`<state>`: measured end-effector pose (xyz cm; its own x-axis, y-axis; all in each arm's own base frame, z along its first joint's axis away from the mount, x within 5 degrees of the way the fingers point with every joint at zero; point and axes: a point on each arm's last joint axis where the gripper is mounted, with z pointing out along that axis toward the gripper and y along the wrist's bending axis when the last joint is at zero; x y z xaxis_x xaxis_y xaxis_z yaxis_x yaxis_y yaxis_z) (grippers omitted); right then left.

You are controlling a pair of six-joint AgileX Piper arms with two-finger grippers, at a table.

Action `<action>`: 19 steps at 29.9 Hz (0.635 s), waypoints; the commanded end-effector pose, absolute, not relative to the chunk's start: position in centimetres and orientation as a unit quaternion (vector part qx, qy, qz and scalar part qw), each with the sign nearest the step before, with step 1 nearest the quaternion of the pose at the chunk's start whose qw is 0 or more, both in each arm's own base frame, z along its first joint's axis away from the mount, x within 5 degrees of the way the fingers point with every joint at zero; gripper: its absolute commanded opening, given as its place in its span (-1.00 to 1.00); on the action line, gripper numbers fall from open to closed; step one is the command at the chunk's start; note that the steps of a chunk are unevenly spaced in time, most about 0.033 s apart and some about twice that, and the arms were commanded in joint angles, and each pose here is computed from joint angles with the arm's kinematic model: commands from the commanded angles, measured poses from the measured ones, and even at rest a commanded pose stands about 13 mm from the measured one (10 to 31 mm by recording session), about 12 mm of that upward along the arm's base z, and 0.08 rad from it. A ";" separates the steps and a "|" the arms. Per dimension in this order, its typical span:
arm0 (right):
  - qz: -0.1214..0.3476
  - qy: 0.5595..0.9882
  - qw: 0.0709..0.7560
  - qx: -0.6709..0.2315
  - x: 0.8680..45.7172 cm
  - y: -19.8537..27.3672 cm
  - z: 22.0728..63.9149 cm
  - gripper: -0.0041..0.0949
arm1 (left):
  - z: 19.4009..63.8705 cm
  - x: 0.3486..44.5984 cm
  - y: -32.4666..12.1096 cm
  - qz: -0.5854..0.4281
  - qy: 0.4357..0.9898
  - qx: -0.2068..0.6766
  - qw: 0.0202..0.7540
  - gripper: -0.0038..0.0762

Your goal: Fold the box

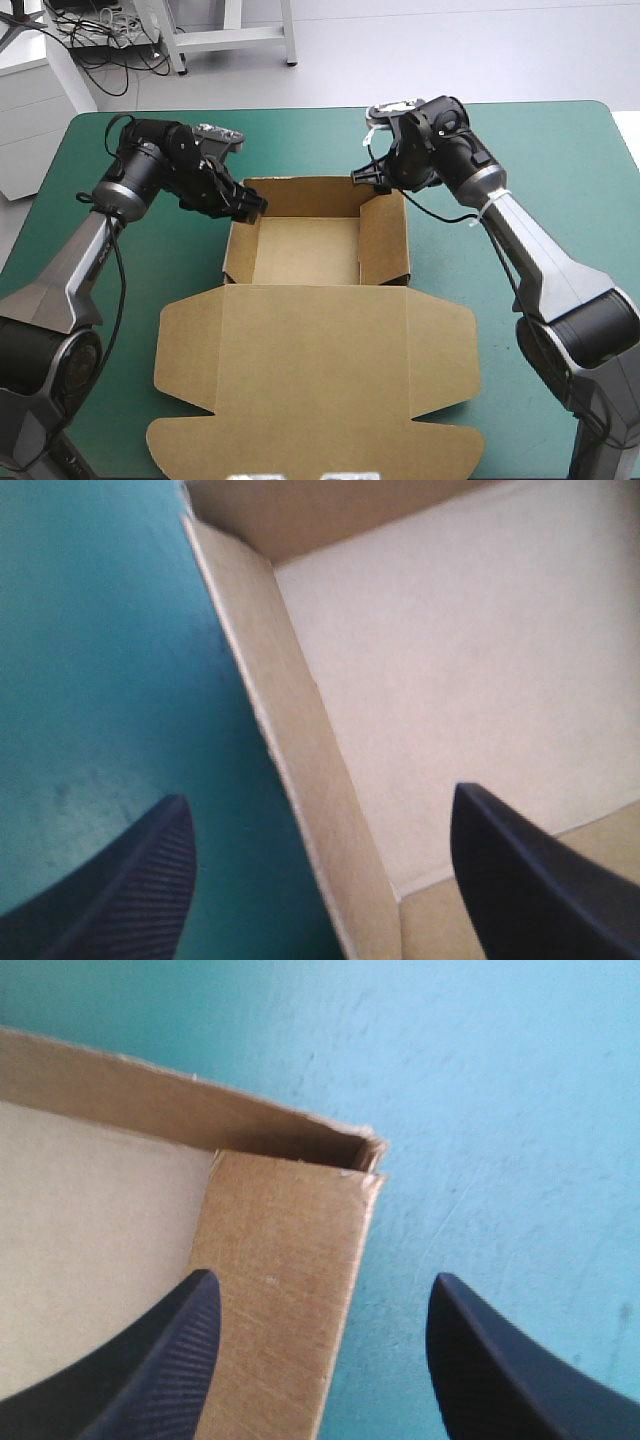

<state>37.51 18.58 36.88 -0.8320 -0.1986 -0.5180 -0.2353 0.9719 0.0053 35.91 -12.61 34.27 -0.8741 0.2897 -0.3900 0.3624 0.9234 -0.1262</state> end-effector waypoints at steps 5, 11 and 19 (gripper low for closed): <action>0.051 0.917 0.385 -0.088 32.7 14.9 46.4 0.23 | 45.0 32.5 -10.9 -0.079 0.924 0.176 0.330 -0.06; 0.077 0.919 0.381 -0.068 32.5 13.7 46.8 0.23 | 49.8 27.4 -8.4 -0.030 0.894 0.182 0.408 -0.92; 0.096 0.950 0.292 -0.061 34.2 14.4 41.8 0.23 | 52.0 20.5 -5.6 -0.001 0.874 0.174 0.454 -0.93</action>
<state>34.81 14.95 41.42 -0.8213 -0.0639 -0.5669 -0.1772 0.9731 0.1470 23.85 -6.72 51.09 -0.5436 0.3077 -0.7809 0.3147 0.9372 0.1502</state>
